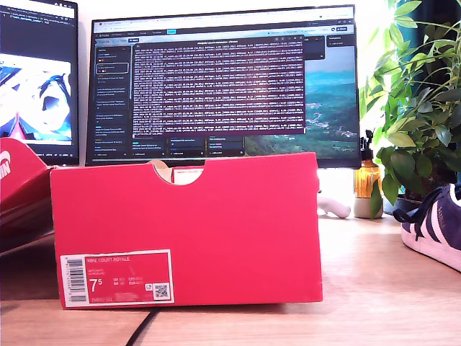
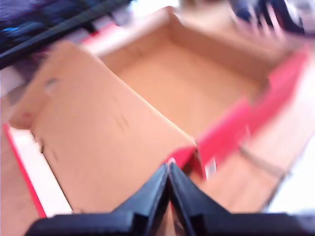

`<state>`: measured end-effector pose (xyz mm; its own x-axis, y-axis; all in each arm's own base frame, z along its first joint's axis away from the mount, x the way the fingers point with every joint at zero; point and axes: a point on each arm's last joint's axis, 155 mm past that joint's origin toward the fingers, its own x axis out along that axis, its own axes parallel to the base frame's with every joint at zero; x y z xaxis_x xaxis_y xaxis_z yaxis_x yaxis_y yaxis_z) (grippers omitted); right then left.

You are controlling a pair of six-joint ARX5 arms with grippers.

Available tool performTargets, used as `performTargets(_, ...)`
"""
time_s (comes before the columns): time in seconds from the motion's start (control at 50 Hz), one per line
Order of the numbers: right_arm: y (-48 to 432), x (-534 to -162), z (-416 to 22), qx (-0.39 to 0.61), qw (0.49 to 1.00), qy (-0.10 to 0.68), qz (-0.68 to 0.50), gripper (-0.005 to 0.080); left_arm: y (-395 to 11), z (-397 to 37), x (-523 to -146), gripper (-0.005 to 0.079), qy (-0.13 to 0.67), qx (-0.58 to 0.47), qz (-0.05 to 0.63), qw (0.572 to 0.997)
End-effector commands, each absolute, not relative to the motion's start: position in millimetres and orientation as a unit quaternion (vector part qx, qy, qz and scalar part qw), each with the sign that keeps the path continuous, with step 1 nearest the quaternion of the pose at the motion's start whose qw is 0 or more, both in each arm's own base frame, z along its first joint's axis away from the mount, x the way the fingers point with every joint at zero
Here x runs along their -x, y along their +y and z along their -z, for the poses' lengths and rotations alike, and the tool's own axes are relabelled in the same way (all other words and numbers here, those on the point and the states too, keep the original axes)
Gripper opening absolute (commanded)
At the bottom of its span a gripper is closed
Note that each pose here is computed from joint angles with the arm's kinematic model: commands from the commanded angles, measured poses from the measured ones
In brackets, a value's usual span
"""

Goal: Pack the blue shoes by picking the first shoe and placing it inside the red shoebox, left side, then picking and rotating the second shoe and placing it in the shoebox

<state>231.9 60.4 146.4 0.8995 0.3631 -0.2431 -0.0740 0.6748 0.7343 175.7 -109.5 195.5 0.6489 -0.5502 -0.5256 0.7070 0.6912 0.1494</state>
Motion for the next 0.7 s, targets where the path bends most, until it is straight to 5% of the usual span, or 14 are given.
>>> performTargets(0.0, 61.6, -233.1, -158.6, -0.377, 0.897, 0.192, -0.125, -0.0012, -111.9, -186.9, -174.4, -0.0019, 0.237, -0.215, 0.375, 0.870)
performTargets(0.68, 63.2, -279.9, -169.7, -0.278, 0.855, 0.427, -0.100, -0.0003, -138.0, -106.5, -146.8, -0.0019, 0.325, -0.452, 0.487, 0.673)
